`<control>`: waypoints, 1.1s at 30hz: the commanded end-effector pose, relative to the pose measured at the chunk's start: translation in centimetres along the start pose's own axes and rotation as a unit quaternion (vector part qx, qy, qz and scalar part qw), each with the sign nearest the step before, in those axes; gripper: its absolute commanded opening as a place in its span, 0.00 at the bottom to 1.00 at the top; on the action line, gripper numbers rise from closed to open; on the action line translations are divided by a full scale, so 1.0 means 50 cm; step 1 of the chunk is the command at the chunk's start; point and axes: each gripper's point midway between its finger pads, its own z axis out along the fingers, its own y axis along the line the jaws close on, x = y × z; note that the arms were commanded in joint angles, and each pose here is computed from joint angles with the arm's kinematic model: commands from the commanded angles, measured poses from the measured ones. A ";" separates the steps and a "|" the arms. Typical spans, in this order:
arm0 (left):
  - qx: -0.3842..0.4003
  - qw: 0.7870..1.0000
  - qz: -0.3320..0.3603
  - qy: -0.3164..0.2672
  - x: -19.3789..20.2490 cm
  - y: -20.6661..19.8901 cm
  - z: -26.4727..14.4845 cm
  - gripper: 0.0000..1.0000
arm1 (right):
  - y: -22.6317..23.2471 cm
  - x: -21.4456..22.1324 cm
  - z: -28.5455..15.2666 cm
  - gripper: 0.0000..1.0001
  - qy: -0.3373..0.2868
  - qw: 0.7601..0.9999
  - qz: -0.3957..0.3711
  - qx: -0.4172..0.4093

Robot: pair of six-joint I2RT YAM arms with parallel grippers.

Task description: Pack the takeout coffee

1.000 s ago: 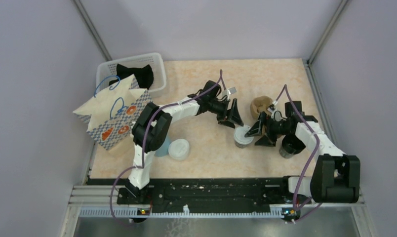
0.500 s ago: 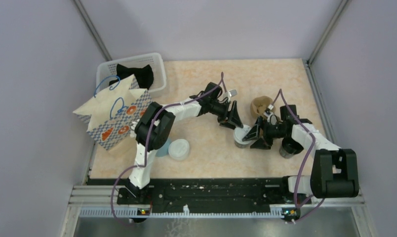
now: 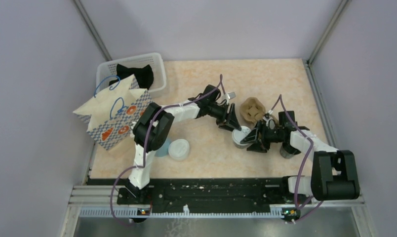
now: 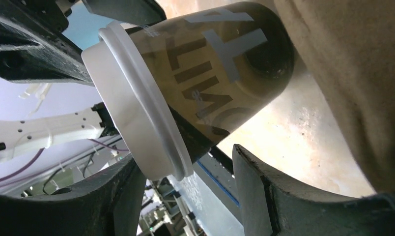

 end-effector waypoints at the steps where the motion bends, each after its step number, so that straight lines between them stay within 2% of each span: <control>1: -0.062 0.998 -0.013 0.000 0.042 0.072 -0.002 0.58 | -0.103 -0.022 -0.005 0.60 -0.062 0.989 0.014 0.134; 8: -0.056 0.998 0.010 -0.005 0.022 0.046 -0.009 0.59 | -0.075 -0.037 -0.017 0.61 -0.076 0.990 -0.003 0.122; 13: -0.036 0.999 0.033 -0.015 -0.007 -0.008 -0.021 0.70 | -0.007 -0.063 -0.042 0.63 -0.077 0.992 -0.034 0.099; 21: -0.029 0.997 0.057 -0.030 -0.013 -0.063 -0.051 0.90 | 0.064 -0.071 -0.059 0.81 -0.070 0.995 -0.059 0.046; 28: -0.020 0.998 0.048 -0.041 -0.047 -0.054 -0.033 0.88 | 0.061 -0.051 -0.056 0.85 -0.050 0.997 -0.044 0.042; 33: 0.003 0.998 0.046 -0.047 -0.035 -0.070 -0.038 0.84 | 0.074 -0.081 -0.048 0.76 -0.071 0.996 -0.040 0.029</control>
